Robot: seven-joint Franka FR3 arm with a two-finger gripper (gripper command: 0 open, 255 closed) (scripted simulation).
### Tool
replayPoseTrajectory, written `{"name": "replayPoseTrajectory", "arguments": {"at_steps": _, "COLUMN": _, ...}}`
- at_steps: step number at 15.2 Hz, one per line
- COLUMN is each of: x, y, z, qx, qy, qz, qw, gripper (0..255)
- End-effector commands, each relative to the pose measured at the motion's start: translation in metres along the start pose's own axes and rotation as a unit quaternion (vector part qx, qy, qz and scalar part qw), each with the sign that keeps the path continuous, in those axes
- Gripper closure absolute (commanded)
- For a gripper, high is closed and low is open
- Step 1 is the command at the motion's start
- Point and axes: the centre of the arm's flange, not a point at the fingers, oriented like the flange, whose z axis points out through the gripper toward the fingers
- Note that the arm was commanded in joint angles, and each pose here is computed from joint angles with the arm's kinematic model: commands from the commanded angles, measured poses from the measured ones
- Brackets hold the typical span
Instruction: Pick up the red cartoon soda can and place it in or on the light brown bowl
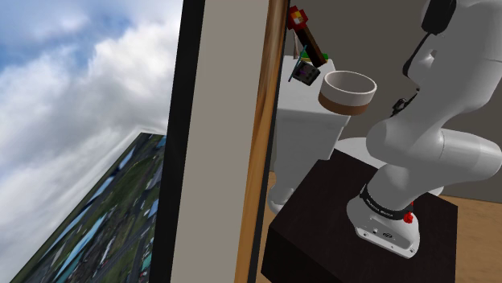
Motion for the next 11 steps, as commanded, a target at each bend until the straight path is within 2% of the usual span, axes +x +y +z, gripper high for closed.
{"name": "replayPoseTrajectory", "arguments": {"at_steps": 1, "x": -0.002, "y": -0.002, "z": -0.011, "qx": 0.0, "qy": 0.0, "qz": 0.0, "qw": 1.0, "gripper": 255}}
{"name": "replayPoseTrajectory", "arguments": {"at_steps": 11, "x": -0.008, "y": -0.013, "z": -0.062, "qx": 0.0, "qy": 0.0, "qz": 0.0, "qw": 1.0, "gripper": 255}}
